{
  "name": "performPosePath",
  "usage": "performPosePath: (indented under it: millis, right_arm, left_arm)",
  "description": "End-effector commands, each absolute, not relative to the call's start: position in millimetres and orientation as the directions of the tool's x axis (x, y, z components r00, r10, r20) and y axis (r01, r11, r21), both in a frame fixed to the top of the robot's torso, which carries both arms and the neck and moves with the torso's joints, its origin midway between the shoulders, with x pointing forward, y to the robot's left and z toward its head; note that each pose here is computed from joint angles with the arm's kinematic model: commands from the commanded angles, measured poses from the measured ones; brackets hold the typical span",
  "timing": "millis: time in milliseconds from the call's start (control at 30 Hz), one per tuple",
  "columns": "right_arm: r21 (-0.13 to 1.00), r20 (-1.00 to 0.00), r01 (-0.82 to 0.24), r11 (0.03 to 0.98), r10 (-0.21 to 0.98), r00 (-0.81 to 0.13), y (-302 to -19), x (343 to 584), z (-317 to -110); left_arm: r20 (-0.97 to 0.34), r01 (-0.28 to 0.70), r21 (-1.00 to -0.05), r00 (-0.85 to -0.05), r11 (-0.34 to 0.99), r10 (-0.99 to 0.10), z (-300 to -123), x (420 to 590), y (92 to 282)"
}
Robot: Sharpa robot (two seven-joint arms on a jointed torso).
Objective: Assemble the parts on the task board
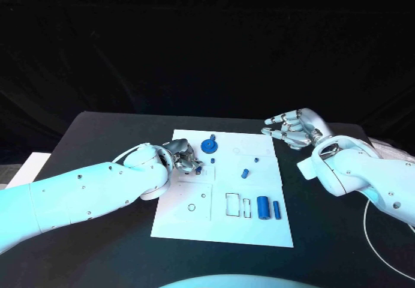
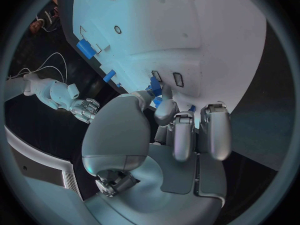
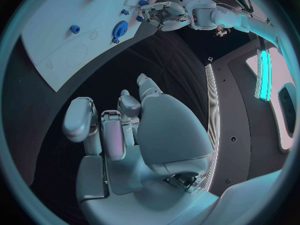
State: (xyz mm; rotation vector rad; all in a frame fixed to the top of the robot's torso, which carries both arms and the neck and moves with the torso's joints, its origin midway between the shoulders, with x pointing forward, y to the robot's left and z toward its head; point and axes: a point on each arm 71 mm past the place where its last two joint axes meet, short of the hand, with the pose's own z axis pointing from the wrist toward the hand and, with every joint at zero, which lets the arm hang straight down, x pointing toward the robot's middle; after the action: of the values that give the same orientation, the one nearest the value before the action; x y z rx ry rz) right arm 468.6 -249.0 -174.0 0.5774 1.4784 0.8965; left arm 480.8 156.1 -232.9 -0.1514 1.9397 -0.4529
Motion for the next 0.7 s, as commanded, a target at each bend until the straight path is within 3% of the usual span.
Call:
performPosePath:
  millis: [33, 700]
  right_arm:
    - [0.803, -0.594, -0.17, 0.572, 0.792, -0.14, -246.6, 468.2, -174.1]
    - [0.804, -0.593, -0.167, 0.571, 0.792, -0.145, -246.0, 467.4, -177.9]
  left_arm:
    - [-0.863, 0.114, -0.353, -0.424, 0.929, -0.276, -236.2, 478.2, 155.4]
    - [-0.862, 0.117, -0.376, -0.407, 0.919, -0.301, -233.8, 474.6, 156.3]
